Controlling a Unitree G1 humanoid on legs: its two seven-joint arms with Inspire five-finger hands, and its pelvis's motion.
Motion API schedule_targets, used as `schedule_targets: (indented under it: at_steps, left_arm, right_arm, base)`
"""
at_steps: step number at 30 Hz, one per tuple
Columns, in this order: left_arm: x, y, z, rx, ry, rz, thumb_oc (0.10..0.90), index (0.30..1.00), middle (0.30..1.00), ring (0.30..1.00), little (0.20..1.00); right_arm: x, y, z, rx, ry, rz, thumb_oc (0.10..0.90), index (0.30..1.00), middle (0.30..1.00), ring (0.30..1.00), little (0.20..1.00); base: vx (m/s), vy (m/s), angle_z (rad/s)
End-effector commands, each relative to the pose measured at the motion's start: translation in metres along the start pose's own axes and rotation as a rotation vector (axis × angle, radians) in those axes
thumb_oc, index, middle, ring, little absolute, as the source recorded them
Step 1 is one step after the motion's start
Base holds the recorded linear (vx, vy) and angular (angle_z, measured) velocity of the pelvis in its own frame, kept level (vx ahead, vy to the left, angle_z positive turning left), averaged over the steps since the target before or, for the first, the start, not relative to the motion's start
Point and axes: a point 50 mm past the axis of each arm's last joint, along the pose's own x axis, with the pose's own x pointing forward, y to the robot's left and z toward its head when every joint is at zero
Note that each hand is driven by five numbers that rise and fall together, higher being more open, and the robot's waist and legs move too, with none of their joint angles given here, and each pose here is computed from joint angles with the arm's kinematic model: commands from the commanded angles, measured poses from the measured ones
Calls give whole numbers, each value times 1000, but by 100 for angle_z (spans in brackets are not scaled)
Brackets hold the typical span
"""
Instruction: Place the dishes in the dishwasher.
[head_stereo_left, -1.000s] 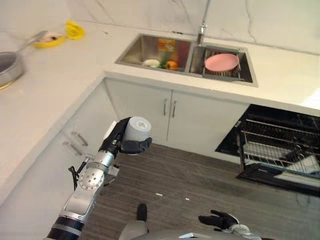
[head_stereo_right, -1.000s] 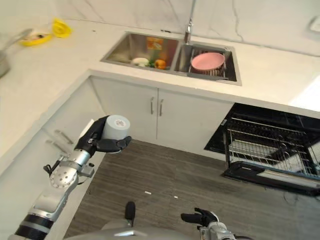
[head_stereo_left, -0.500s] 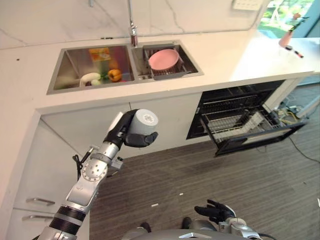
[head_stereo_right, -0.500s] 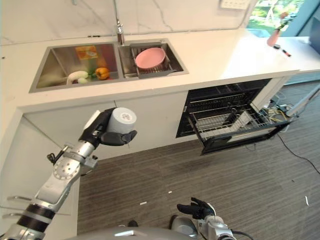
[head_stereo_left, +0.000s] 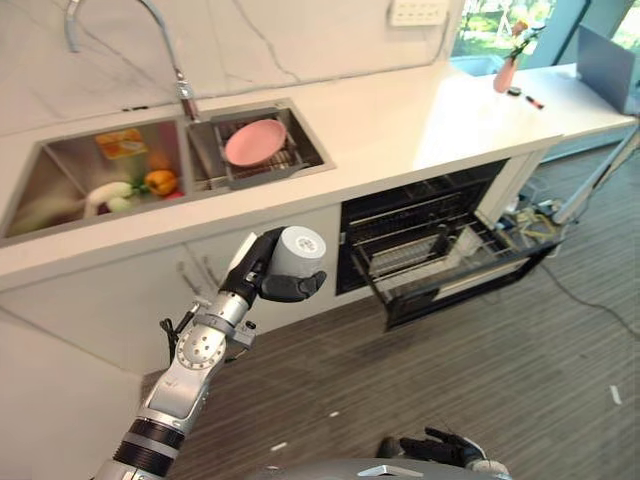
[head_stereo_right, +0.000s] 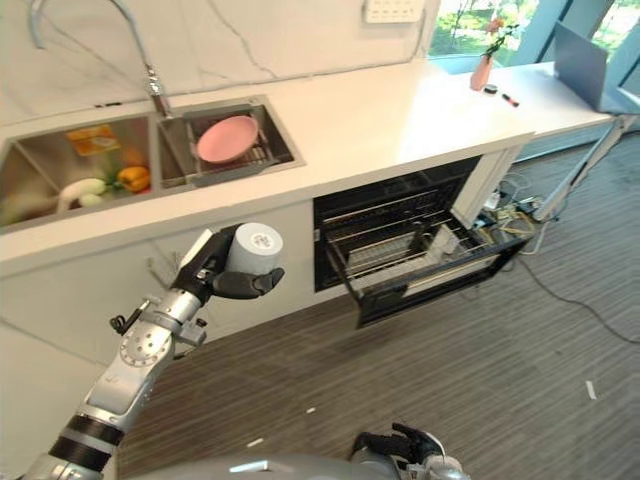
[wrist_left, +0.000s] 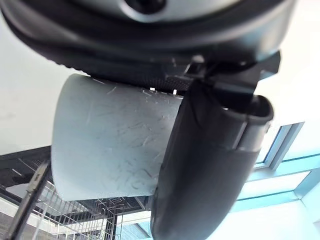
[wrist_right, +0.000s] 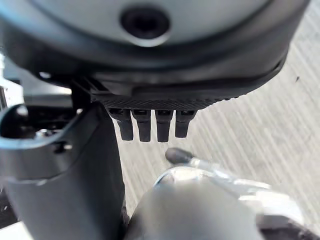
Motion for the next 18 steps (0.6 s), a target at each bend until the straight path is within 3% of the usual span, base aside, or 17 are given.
schedule_targets:
  at_steps: [1, 7, 18]
  left_arm:
    - [17, 13, 69, 4, -349, 37, 400, 300, 300, 300, 300]
    - [17, 12, 66, 10, -337, 35, 400, 300, 300, 300, 300]
    - [19, 2, 63, 58, -317, -50, 400, 300, 300, 300, 300]
  right_arm:
    - [-1, -15, 6, -3, -10, -52, 800, 900, 900, 900, 900]
    - [-1, -25, 17, 18, -43, -90, 800, 900, 900, 900, 900]
    - [-6, -48, 30, 120, -124, -156, 800, 900, 900, 900, 900]
  base:
    - [53, -69, 12]
    - [141, 74, -1]
    - [133, 213, -39]
